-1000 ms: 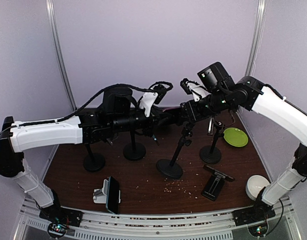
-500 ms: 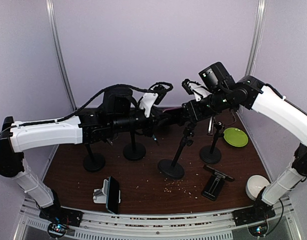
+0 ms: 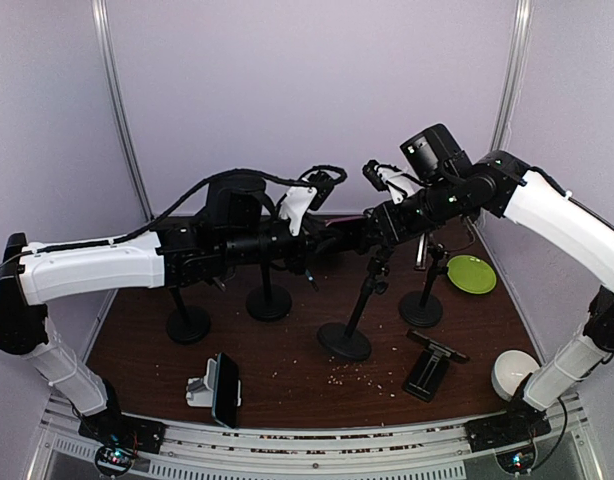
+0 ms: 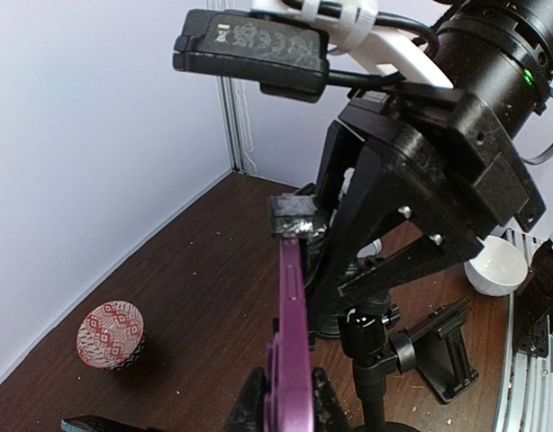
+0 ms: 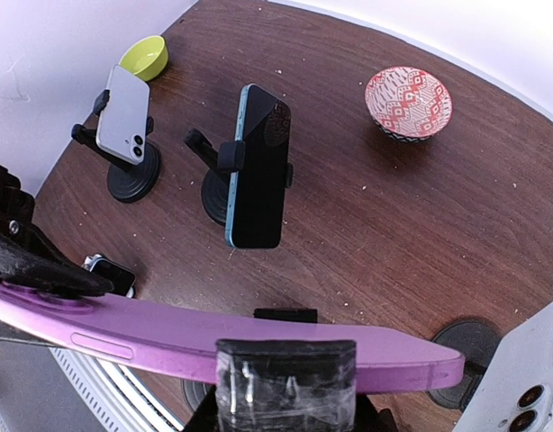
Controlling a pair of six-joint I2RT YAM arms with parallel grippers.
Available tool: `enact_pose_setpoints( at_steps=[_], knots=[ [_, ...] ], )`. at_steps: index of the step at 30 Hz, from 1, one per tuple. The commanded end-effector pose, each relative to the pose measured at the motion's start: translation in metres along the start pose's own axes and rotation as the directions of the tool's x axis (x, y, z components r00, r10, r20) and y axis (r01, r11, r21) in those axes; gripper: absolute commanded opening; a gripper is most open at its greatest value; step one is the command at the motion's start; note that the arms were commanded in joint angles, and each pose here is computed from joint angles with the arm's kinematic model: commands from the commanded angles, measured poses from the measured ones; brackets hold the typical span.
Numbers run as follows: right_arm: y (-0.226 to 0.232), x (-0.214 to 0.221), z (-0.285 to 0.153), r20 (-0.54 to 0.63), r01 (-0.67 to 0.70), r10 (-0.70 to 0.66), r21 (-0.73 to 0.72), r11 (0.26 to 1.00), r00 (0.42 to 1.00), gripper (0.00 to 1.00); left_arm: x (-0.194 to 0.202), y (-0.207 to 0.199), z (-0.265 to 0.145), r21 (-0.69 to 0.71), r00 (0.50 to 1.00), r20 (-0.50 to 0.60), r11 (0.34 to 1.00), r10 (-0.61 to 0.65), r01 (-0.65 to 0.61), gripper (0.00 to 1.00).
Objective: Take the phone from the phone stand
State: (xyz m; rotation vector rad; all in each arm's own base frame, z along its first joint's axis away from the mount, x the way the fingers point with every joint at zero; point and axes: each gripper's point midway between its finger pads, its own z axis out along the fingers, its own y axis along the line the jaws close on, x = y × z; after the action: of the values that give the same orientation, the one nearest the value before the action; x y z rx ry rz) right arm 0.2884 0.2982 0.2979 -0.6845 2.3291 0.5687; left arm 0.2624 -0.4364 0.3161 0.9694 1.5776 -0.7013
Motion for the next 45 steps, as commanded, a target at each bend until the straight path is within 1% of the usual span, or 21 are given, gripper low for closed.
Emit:
enact_pose_setpoints(
  at_steps=[1,3,8,15,19,30,36,45],
  knots=[
    [0.045,-0.026,-0.031,0.119,0.076,-0.054,-0.183,0.980,0.991,0.00,-0.044,0.001,-0.010,-0.001,0.993,0.119,1.000,0.008,-0.008,0.00],
    [0.039,-0.026,-0.030,0.123,0.072,-0.054,-0.151,0.986,0.991,0.00,-0.044,0.001,-0.010,0.000,0.993,0.118,1.000,0.008,-0.008,0.00],
    [0.007,-0.027,-0.025,0.112,0.042,-0.045,0.027,0.999,0.993,0.00,-0.046,0.001,-0.013,0.001,0.993,0.121,1.000,0.007,-0.008,0.00],
    [-0.030,-0.035,-0.023,0.120,-0.035,0.016,0.158,0.987,0.993,0.00,-0.049,0.001,-0.020,-0.001,0.992,0.127,1.000,0.006,-0.006,0.00],
    [-0.040,-0.039,-0.021,0.120,-0.058,0.037,0.179,0.982,0.992,0.00,-0.049,0.003,-0.024,-0.012,0.992,0.128,1.000,0.006,-0.005,0.00],
    [-0.041,-0.055,-0.014,0.125,-0.050,0.026,0.189,0.981,0.992,0.00,-0.045,0.007,-0.031,-0.036,0.992,0.125,0.999,0.009,-0.004,0.00],
    [-0.056,-0.063,-0.013,0.126,-0.052,0.018,0.266,0.963,0.992,0.00,-0.041,0.010,-0.037,-0.059,0.993,0.117,0.998,0.017,-0.010,0.00],
    [-0.061,-0.074,-0.014,0.116,-0.038,0.005,0.282,0.959,0.993,0.00,-0.038,0.019,-0.050,-0.111,0.994,0.105,0.994,0.031,-0.020,0.00]
  ],
)
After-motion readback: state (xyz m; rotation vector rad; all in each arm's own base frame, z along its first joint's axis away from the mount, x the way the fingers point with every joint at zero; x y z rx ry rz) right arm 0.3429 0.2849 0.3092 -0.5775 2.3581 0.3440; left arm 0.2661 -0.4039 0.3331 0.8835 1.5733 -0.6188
